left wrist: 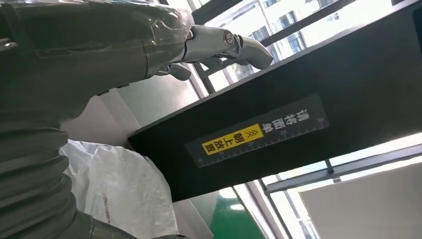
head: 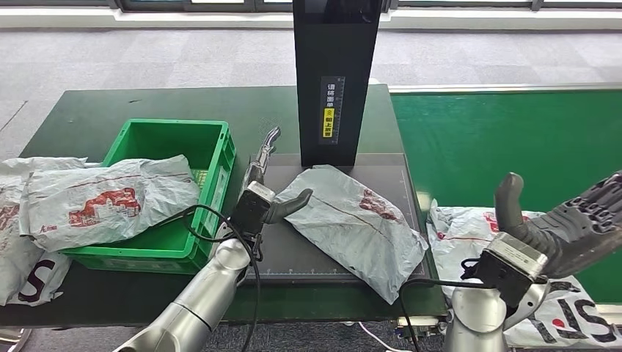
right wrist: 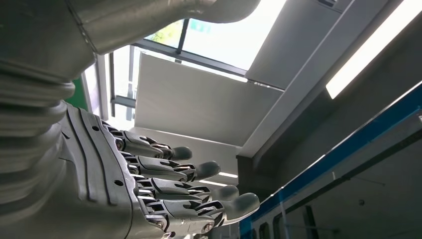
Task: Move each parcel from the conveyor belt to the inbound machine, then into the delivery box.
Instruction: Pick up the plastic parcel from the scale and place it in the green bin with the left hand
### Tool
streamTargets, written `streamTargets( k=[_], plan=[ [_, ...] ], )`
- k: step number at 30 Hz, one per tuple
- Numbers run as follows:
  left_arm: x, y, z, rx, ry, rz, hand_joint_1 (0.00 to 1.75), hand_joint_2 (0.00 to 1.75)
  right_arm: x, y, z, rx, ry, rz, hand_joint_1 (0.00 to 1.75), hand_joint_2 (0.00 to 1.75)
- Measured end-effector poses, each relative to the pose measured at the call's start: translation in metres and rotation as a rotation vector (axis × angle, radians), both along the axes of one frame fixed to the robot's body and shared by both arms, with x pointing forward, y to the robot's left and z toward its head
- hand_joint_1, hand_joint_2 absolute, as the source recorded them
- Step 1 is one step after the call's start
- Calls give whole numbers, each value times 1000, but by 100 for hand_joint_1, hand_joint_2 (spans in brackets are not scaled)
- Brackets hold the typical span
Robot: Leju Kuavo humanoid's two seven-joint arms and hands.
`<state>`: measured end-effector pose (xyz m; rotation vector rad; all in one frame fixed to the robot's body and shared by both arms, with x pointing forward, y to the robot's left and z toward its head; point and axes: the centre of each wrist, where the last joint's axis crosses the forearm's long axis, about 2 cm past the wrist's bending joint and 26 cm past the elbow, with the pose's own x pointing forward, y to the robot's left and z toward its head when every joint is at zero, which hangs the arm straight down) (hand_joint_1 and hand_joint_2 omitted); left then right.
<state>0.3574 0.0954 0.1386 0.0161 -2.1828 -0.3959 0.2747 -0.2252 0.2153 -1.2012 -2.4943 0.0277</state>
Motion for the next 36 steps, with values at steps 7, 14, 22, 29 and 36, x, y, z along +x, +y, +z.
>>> streamTargets(
  k=[7,14,22,29,36],
  plan=[
    [-4,-16,-20,269,79,87,0,175,1,1,-4,7,13,9,0,175],
    [-14,-27,-33,421,182,39,0,175,3,2,-8,8,28,15,0,175],
    [-20,-36,-35,510,240,-4,0,175,4,3,-10,9,38,20,0,175],
    [-24,-42,-37,556,248,-34,0,175,4,3,-12,8,45,22,0,175],
    [-26,-43,-38,575,241,-47,0,175,4,4,-13,7,48,23,0,175]
  ],
)
